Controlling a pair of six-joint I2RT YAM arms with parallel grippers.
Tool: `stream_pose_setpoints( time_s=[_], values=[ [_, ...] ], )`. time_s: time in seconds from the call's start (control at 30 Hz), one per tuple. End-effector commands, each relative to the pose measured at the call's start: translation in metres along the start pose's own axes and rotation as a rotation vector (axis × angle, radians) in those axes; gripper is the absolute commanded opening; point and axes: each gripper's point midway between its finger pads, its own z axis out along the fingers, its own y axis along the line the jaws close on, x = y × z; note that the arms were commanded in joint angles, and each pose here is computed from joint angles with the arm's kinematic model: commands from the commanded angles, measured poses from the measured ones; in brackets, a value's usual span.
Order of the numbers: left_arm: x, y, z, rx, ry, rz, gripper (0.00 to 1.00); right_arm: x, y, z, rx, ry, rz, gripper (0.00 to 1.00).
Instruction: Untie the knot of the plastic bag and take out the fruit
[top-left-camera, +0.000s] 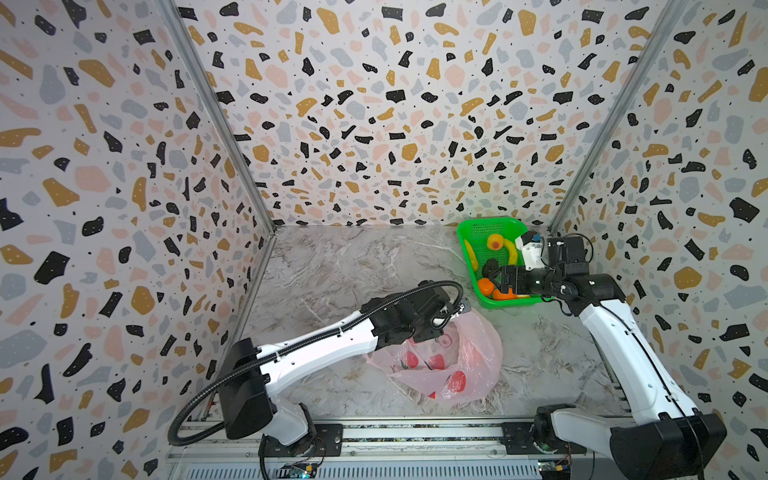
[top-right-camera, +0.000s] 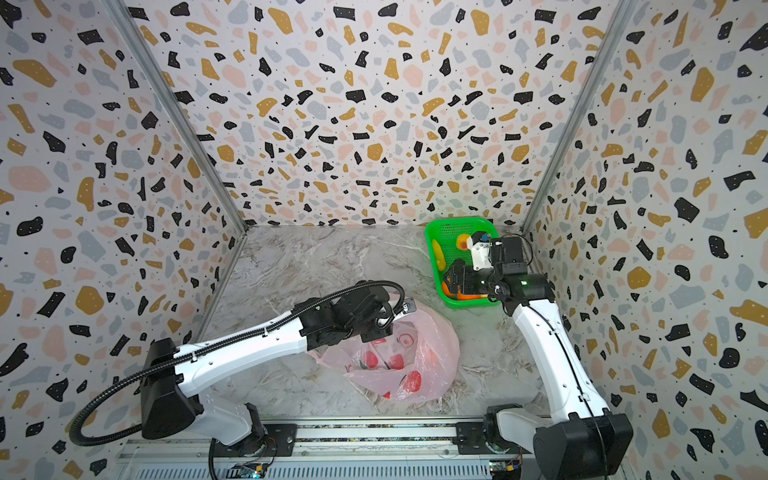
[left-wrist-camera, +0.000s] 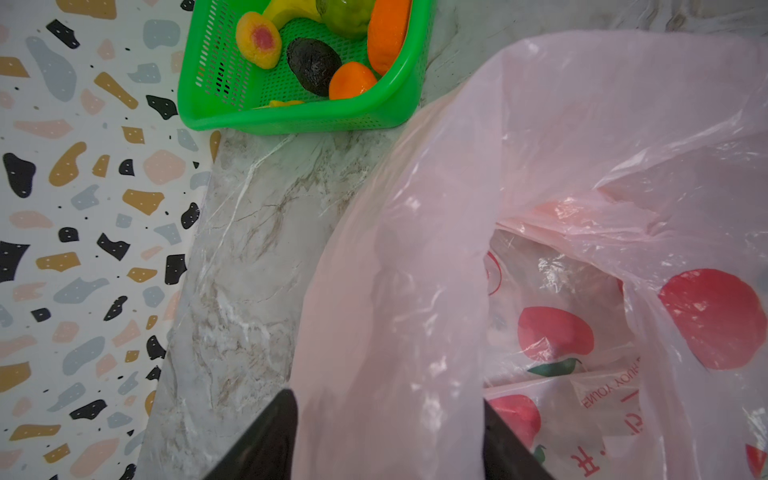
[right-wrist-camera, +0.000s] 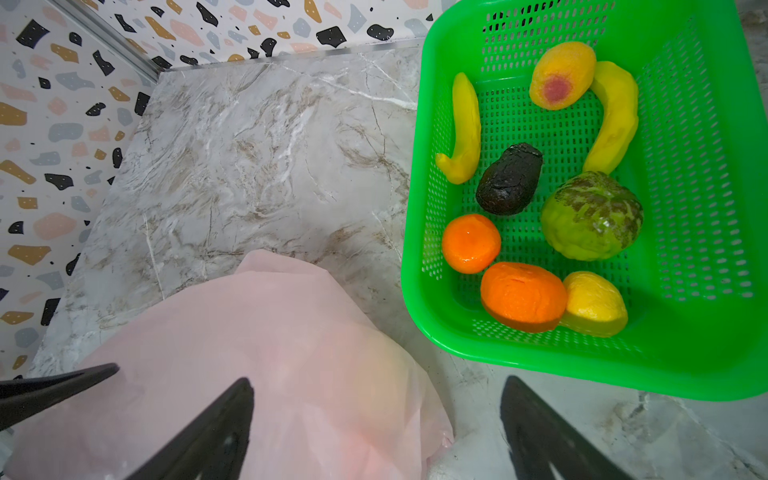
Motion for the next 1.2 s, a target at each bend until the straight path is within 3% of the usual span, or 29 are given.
stream_pose_setpoints(
  time_s=[0.0,0.07,0.33,0.47,0.63,0.8,0.97,1.17],
  values=[
    [-0.008,0.018,0.000,-0.026,-0.033,-0.056,0.21,-0.011,0.015,-0.020,-0.042,-0.048,-0.017,0.94],
    [-0.004,0.027,-0.002,-0.061,-0.024,-0.087,0.01,-0.011,0.026,-0.025,-0.084,-0.053,-0.032,0.94],
    [0.022,0.049,-0.019,-0.114,0.085,-0.258,0.00,0.021,0.103,-0.040,-0.274,0.004,-0.136,0.92],
    [0.038,0.067,-0.030,-0.124,0.140,-0.408,0.00,0.055,0.137,-0.045,-0.384,0.052,-0.160,0.91],
    [0.051,0.082,-0.043,-0.148,0.197,-0.502,0.00,0.097,0.159,-0.051,-0.465,0.132,-0.194,0.90],
    [0.050,0.085,-0.053,-0.133,0.156,-0.586,0.00,0.139,0.184,-0.044,-0.527,0.173,-0.210,0.88],
    [0.039,0.084,-0.058,-0.089,0.075,-0.653,0.00,0.173,0.215,-0.012,-0.491,0.210,-0.333,0.88],
    [0.022,0.083,-0.066,-0.015,-0.045,-0.752,0.00,0.177,0.239,0.028,-0.465,0.112,-0.336,0.89]
  ],
)
